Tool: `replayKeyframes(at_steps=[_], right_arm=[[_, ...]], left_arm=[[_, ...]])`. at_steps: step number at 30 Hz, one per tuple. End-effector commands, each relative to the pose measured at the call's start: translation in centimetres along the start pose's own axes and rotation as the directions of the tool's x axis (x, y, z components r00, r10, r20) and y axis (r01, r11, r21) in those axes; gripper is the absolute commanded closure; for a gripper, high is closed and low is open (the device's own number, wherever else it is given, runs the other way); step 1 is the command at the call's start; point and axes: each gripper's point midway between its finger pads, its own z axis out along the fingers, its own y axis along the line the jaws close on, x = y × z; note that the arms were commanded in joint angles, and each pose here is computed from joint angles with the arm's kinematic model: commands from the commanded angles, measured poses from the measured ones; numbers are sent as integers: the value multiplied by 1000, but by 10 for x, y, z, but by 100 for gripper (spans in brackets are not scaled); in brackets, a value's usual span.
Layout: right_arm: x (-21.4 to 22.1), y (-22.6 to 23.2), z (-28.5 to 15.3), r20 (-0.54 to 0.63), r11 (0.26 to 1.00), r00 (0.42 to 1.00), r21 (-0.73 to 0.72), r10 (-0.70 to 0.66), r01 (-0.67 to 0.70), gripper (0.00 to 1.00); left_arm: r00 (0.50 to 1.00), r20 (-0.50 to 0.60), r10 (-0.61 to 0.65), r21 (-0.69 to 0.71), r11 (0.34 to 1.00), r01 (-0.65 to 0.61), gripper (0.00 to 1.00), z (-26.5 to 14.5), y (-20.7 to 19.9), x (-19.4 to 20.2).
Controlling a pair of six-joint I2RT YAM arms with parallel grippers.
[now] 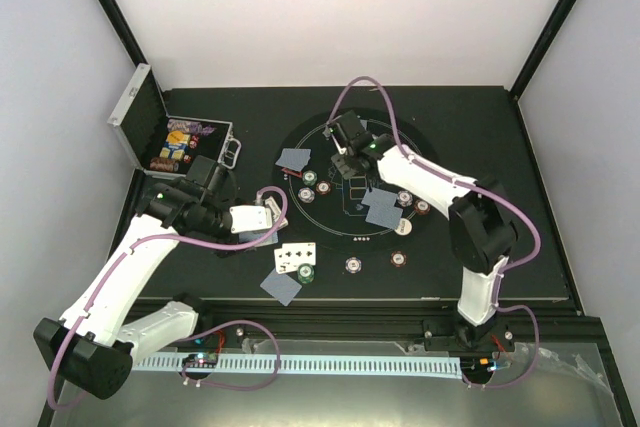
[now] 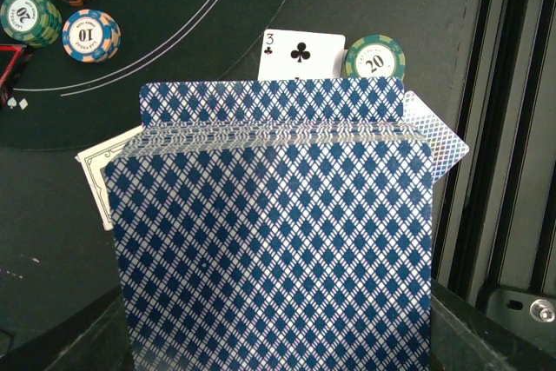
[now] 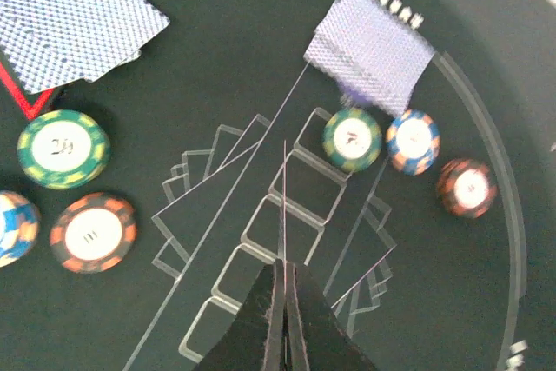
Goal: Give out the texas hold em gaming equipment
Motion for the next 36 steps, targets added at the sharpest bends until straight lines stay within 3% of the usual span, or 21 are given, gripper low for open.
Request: replayKeyframes(at_steps=[1, 6, 14, 23, 28, 36], right_arm=[[-34, -12, 0, 101, 952, 968, 231, -230, 202, 99], [-47, 17, 8, 141, 868, 890, 330, -434, 371, 99], [-37, 30, 54, 20, 732, 799, 415, -601, 540, 99], [-9, 41, 79, -47, 735, 792, 340, -609, 586, 96], [15, 47, 74, -56, 773, 808, 259, -587, 579, 81], [20, 48, 46, -29, 819, 838, 195, -545, 540, 42]], left_arm=[[1000, 10, 5, -12, 1000, -5, 98, -7, 2, -5], [1000, 2, 8, -17, 1000, -8, 98, -9, 2, -4], [1000, -10, 12, -33, 999, -13, 98, -13, -1, 0], [1000, -22, 15, -39, 999, -16, 99, -12, 1, 2], [1000, -19, 16, -38, 999, -17, 98, -12, 3, 0], [1000, -14, 20, -43, 999, -21, 98, -16, 3, -2]])
